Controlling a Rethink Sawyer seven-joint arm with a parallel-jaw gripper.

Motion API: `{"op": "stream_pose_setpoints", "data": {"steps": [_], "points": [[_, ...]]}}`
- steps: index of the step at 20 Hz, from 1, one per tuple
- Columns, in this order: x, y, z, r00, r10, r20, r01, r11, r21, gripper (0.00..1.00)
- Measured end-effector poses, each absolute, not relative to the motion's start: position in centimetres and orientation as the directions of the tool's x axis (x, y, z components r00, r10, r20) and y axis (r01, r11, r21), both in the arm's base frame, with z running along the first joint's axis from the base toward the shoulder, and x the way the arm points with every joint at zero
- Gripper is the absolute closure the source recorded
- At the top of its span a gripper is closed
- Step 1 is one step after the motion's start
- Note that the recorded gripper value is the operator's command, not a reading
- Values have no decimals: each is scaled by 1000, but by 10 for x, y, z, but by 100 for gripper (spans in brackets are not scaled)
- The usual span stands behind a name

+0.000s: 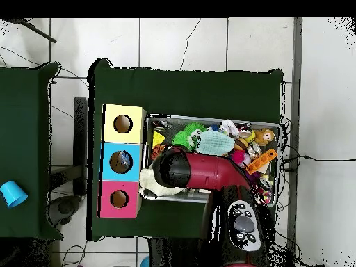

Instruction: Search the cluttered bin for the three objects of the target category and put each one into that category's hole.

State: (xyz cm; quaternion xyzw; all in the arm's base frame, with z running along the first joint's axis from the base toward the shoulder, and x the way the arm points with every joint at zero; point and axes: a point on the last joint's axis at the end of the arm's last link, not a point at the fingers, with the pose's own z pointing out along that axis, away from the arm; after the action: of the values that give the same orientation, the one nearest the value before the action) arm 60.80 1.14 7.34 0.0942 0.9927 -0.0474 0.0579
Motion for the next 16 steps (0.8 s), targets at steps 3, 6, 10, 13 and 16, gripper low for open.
{"op": "stream_pose_setpoints", "data": {"steps": [3, 6, 10, 13, 16], "points": [[610, 11, 68, -973, 179, -145, 192, 978, -81, 0], [610, 11, 65, -972, 178, -157, 192, 978, -79, 0], [611, 11, 59, -969, 174, -178, 190, 979, -76, 0], [608, 12, 56, -967, 173, -186, 189, 979, -74, 0], [601, 14, 53, -968, 173, -185, 189, 979, -73, 0]]}}
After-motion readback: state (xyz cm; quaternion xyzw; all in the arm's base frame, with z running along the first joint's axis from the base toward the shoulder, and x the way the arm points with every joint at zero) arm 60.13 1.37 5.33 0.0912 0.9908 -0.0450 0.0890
